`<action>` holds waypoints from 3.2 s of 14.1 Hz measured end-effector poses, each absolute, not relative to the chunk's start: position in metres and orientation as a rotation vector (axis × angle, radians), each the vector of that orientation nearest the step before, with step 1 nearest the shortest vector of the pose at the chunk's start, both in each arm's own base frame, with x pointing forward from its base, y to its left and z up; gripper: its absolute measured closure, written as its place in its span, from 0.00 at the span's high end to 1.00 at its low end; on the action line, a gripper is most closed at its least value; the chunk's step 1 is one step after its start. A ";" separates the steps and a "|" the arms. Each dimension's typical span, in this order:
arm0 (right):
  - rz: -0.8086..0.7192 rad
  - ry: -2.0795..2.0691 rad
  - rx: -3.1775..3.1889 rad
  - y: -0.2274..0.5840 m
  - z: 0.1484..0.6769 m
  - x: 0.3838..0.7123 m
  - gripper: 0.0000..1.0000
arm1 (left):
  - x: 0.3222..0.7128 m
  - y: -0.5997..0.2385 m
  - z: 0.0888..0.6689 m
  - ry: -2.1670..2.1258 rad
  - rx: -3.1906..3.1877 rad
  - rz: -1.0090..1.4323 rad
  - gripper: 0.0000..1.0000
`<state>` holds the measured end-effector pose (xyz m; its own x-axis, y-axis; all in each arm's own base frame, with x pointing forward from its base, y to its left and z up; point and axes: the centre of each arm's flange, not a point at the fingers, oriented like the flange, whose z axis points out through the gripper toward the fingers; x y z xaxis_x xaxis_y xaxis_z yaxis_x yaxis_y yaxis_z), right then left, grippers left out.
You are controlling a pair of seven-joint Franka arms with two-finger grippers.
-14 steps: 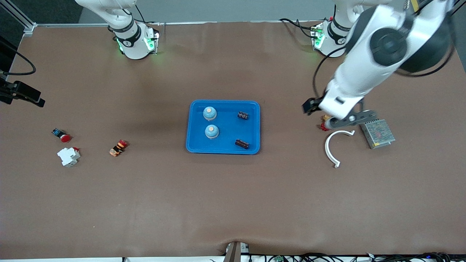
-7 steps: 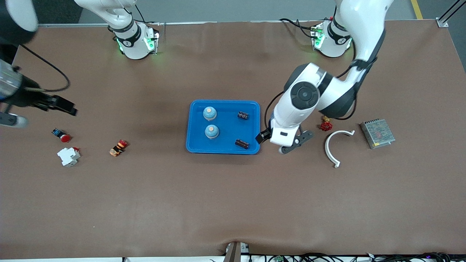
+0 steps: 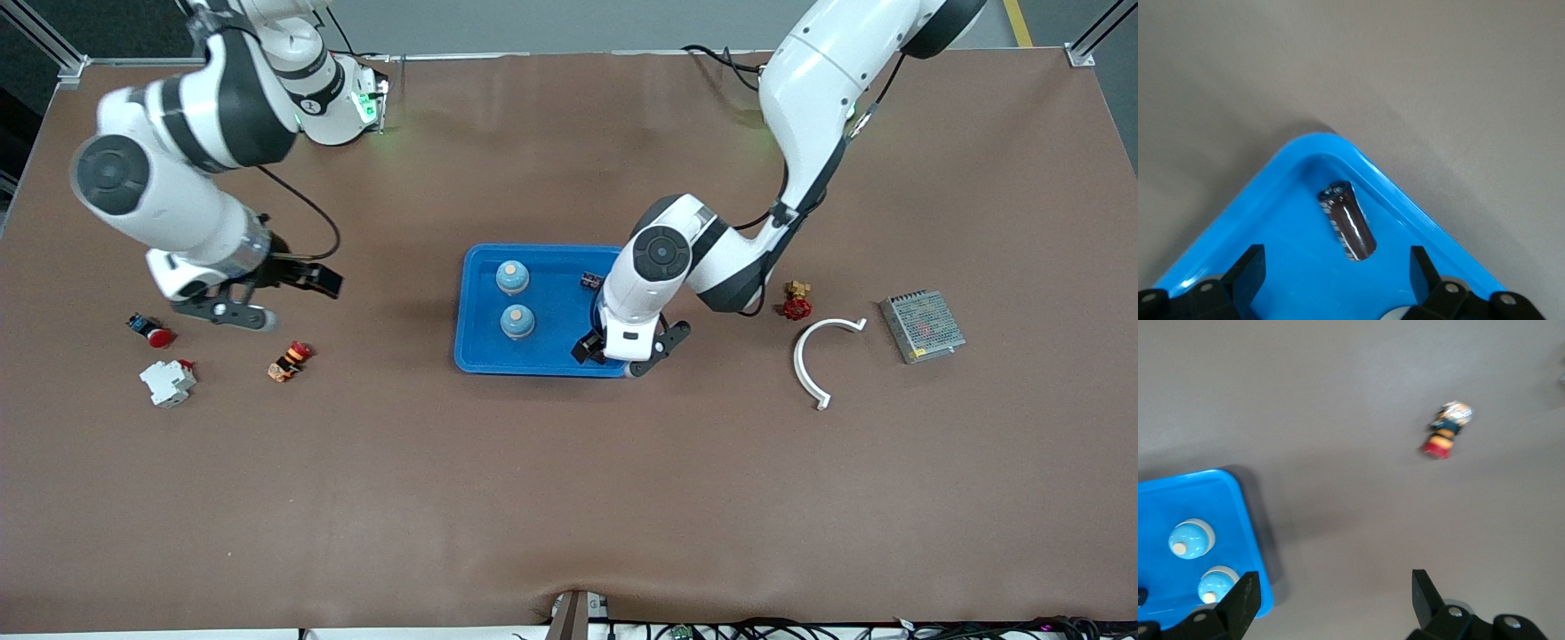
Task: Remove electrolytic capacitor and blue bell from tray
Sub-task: 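Grasp and lift the capacitor with the left gripper while the right lifts a bell, then set the capacitor beside the white arc while the right gripper carries the bell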
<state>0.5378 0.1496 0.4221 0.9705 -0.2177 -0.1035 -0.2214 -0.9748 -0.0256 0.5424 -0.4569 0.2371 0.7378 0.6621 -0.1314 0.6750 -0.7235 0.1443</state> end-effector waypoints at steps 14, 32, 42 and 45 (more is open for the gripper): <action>-0.006 0.315 -3.039 0.332 0.293 0.450 1.00 | 0.523 -0.477 0.183 1.107 2.794 -0.125 0.77; -0.015 0.289 -3.048 0.389 0.182 0.405 1.00 | 0.584 -0.351 0.341 1.126 2.967 -0.098 0.33; -0.018 0.290 -3.047 0.395 0.180 0.401 0.67 | 0.583 -0.242 0.199 1.170 3.054 -0.239 0.33; -0.029 0.294 -3.040 0.397 0.186 0.406 0.67 | 0.587 -0.227 0.188 1.201 3.049 -0.250 0.33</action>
